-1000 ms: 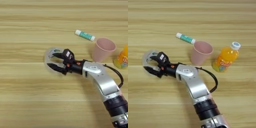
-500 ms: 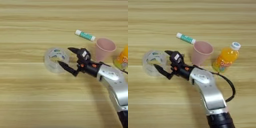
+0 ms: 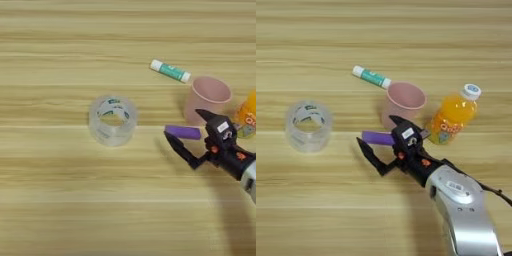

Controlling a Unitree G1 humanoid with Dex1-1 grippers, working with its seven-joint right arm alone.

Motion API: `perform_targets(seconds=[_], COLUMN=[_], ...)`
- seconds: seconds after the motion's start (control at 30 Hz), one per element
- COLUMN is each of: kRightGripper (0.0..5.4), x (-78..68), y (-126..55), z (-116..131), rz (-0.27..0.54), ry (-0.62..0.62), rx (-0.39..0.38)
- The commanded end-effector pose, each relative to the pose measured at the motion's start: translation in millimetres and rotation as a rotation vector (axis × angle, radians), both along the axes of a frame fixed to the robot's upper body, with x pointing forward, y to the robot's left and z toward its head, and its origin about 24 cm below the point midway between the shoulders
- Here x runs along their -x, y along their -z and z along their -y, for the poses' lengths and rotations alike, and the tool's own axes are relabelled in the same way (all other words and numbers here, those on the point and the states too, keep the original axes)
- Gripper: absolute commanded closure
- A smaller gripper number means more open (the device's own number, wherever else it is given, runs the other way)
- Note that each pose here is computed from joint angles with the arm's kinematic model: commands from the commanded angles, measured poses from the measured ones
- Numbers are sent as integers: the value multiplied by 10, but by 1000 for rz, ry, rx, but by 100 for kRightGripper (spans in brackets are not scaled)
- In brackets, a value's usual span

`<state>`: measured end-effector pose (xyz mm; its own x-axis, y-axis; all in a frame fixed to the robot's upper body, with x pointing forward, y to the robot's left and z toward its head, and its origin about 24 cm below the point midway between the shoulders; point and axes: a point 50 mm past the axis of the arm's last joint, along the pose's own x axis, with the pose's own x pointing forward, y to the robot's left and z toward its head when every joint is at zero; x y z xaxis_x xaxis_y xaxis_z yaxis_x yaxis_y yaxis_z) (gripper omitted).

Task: Move the objects on the table

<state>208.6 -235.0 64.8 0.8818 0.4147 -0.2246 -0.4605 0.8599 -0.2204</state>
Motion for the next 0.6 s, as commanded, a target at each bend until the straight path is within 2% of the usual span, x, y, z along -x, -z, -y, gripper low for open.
perform_targets(seconds=[0.03,0.27,0.6], kRightGripper=[5,5,5], x=[-40,-116,-219], y=[-119,45,159], z=[102,223,278], rz=[69,0,-32], ry=[44,99,109], rx=[17,-34,-66])
